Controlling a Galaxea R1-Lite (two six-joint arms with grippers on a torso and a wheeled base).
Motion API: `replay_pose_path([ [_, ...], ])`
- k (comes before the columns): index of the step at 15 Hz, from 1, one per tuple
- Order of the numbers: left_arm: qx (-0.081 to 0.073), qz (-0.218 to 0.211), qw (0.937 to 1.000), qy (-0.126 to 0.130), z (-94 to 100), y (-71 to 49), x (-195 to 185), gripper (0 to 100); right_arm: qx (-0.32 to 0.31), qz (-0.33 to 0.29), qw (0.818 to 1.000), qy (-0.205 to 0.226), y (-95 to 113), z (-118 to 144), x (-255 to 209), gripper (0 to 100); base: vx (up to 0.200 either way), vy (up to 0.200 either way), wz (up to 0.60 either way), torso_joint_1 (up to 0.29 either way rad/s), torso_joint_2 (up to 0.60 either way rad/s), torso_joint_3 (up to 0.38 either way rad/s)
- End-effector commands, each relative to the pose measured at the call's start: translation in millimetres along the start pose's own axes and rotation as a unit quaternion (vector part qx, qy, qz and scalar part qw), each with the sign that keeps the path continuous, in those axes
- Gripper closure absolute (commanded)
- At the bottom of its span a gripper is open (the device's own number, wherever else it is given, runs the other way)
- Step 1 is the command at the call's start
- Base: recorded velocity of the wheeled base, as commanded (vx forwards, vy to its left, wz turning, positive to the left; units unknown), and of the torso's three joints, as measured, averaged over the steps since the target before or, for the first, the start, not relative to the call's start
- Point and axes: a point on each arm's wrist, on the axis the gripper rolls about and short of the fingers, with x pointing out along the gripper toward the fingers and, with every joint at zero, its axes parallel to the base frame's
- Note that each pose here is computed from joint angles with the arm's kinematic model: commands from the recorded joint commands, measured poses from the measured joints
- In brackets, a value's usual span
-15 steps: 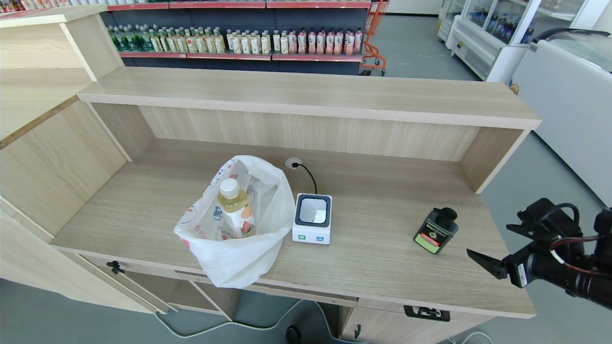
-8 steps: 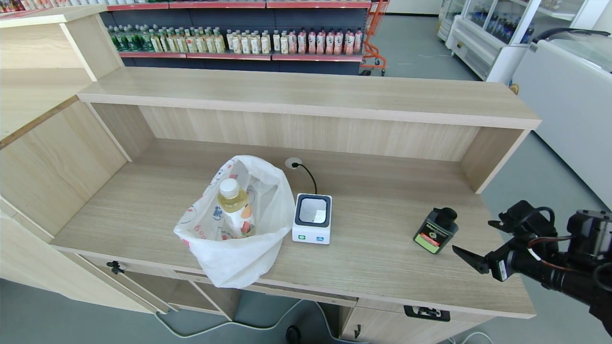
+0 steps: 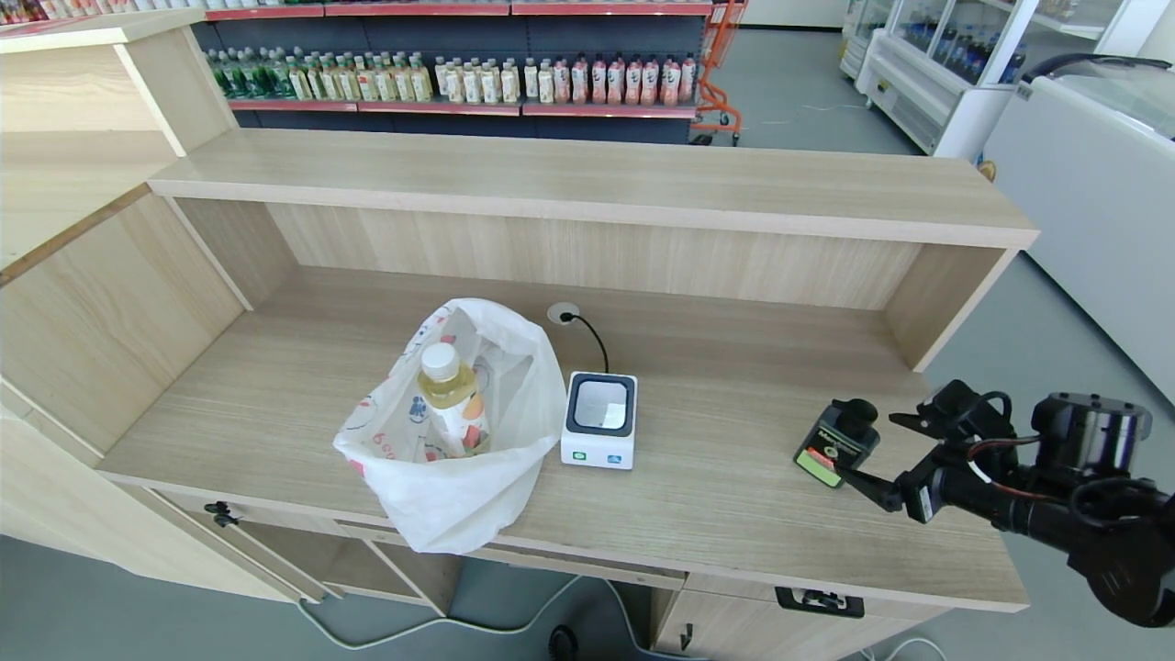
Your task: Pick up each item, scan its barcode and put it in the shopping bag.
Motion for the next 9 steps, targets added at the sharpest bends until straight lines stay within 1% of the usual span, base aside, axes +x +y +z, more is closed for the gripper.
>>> replay_pose_path([
  [1, 0.0, 0.0, 1.0, 0.001, 0.0, 0.0, 0.1, 0, 0.0, 0.011, 1.0, 0.001, 0.8, -5.0, 14.1, 0, 0.0, 0.0, 0.0, 0.0, 0.0, 0.0],
  [8, 0.0, 0.0, 1.0, 0.001, 0.0, 0.0, 0.1, 0, -0.01, 0.03, 0.999, -0.012, 3.6, -5.5, 42.8, 0, 0.0, 0.0, 0.0, 0.0, 0.0, 0.0],
  [9, 0.0, 0.0, 1.0, 0.001, 0.0, 0.0, 0.1, 0, -0.01, 0.033, 0.999, -0.012, 4.6, -7.0, 47.2, 100, 0.0, 0.0, 0.0, 0.0, 0.0, 0.0],
])
